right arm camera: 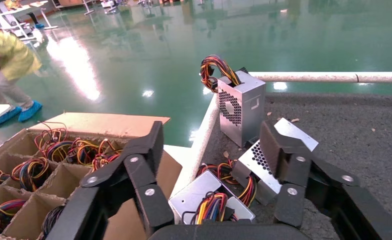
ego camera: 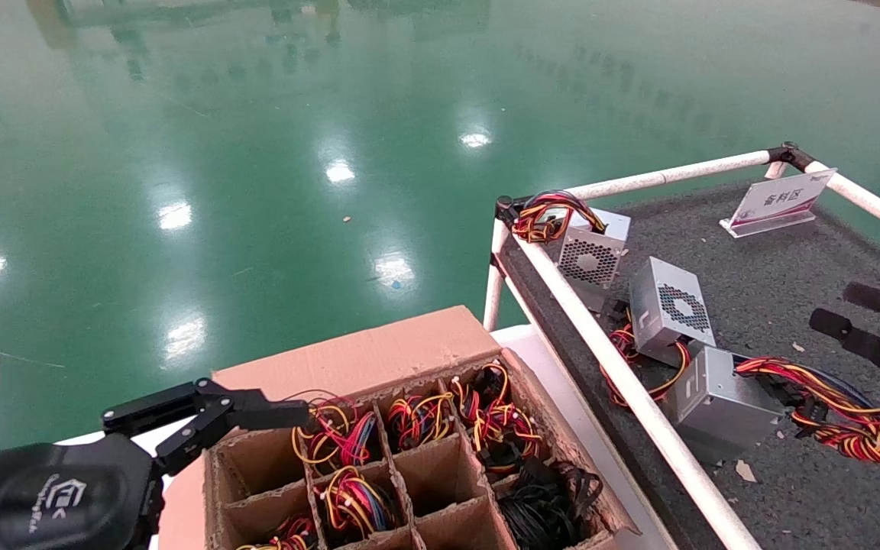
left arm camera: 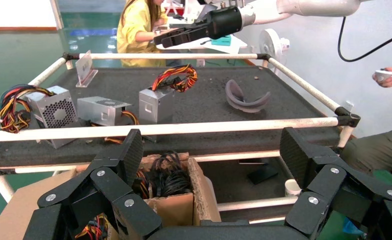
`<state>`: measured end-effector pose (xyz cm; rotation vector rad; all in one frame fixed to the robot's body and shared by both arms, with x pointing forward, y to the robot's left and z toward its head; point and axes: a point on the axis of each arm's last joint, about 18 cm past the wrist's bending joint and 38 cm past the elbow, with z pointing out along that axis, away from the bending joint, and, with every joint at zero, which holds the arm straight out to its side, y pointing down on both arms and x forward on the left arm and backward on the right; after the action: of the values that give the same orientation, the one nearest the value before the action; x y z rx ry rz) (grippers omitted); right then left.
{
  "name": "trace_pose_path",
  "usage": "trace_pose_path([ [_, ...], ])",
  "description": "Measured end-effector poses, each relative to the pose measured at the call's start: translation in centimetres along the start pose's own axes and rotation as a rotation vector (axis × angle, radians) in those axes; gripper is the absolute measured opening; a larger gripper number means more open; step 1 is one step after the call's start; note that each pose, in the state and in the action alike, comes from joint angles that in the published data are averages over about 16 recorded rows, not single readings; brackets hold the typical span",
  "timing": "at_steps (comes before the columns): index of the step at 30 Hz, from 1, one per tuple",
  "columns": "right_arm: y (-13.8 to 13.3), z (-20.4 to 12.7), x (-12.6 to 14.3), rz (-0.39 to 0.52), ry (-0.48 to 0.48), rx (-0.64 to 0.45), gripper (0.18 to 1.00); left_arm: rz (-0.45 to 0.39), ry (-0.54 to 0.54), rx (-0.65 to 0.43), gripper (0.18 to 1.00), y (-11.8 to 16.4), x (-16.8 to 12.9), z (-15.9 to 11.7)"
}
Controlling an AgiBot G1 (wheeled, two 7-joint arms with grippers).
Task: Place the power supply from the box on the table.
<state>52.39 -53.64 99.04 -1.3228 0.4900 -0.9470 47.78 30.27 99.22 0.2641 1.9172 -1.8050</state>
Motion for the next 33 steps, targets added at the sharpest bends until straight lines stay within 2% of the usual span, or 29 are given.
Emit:
trace_pose_path([
  [9, -0.03, -0.02, -0.02, 0.000, -0.001, 0.001, 0.802, 0.000, 0.000, 0.000, 1.000, 0.00, 0.00, 0.00],
  [15, -0.05, -0.03, -0.03, 0.000, -0.002, 0.002, 0.900, 0.000, 0.000, 0.000, 1.000, 0.00, 0.00, 0.00],
  [21, -0.06, -0.04, -0.04, 0.000, -0.002, 0.002, 0.962, 0.000, 0.000, 0.000, 1.000, 0.00, 0.00, 0.00],
  [33, -0.12, 0.82, -0.74, -0.001, -0.039, 0.004, 1.000, 0.000, 0.000, 0.000, 1.000, 0.00, 0.00, 0.00],
])
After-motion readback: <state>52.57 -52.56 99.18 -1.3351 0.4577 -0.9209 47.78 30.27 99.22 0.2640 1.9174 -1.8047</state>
